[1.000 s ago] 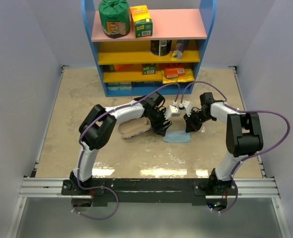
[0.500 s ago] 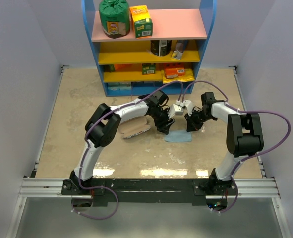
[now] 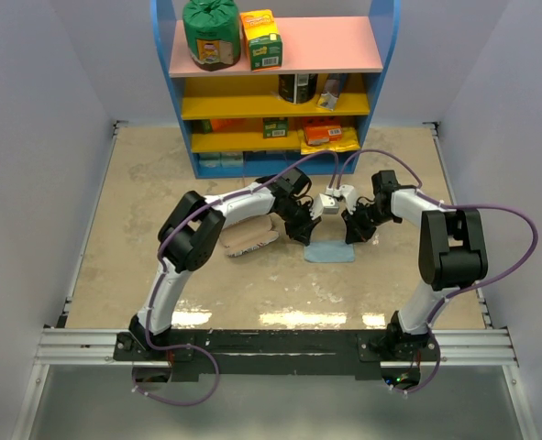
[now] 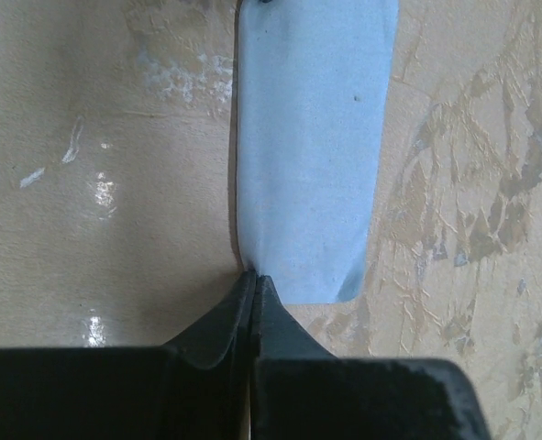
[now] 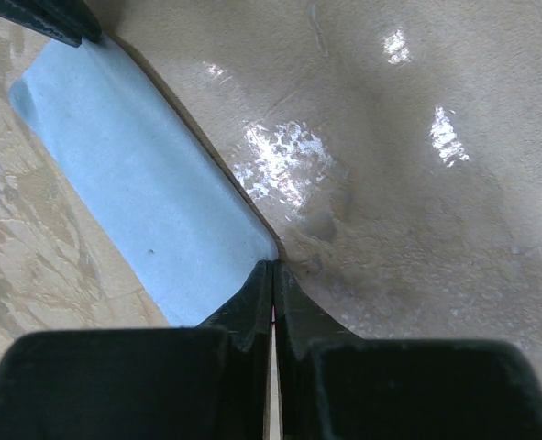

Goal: Organize the sunglasses
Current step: Pick up the folded cleaning cloth from the center of the board, then place the folded cleaning cloth in the sunglasses case.

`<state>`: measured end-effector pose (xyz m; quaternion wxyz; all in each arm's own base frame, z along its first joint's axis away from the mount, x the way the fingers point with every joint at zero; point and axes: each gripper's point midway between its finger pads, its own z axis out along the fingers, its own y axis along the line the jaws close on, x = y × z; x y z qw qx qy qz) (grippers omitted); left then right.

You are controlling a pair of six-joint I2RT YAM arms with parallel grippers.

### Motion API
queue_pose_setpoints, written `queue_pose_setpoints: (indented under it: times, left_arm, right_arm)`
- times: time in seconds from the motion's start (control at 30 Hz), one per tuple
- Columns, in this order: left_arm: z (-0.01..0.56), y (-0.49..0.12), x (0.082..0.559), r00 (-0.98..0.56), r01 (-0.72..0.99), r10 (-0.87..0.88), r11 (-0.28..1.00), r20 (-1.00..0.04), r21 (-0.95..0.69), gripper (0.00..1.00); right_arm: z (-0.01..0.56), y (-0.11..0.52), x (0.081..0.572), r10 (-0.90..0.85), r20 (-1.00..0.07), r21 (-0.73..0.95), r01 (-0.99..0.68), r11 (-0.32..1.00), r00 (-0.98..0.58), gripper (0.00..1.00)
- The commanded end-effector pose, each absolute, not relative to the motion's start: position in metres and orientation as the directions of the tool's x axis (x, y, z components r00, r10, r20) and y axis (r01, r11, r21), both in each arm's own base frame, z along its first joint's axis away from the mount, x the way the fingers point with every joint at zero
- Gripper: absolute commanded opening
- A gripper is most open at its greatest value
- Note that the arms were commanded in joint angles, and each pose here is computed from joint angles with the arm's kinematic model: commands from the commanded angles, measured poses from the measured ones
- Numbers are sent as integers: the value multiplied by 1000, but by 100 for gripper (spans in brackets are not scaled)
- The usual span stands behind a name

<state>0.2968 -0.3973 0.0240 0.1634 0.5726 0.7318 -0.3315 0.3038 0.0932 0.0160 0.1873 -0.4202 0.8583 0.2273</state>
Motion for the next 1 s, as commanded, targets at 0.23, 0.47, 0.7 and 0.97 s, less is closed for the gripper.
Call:
queue_pose_setpoints:
  times: [0.23, 0.47, 0.7, 0.97]
  left_arm:
    - [46, -400, 299, -308, 945, 699, 148, -646, -290, 0]
    - [99, -395, 316, -299, 953, 659, 237, -690, -187, 0]
    - [122, -369, 323, -344, 923, 660, 367, -668, -112, 0]
    - [150, -327, 323, -371, 874, 652, 486, -661, -12, 0]
  right_arm:
    - [49, 106, 311, -618, -598, 192, -840, 507, -510, 0]
    - [91, 120, 321, -575, -665, 160, -843, 514, -477, 0]
    - [124, 170, 321, -567, -720, 117, -876, 468, -400, 0]
    - [160, 224, 337, -515, -782, 106, -889, 446, -352, 0]
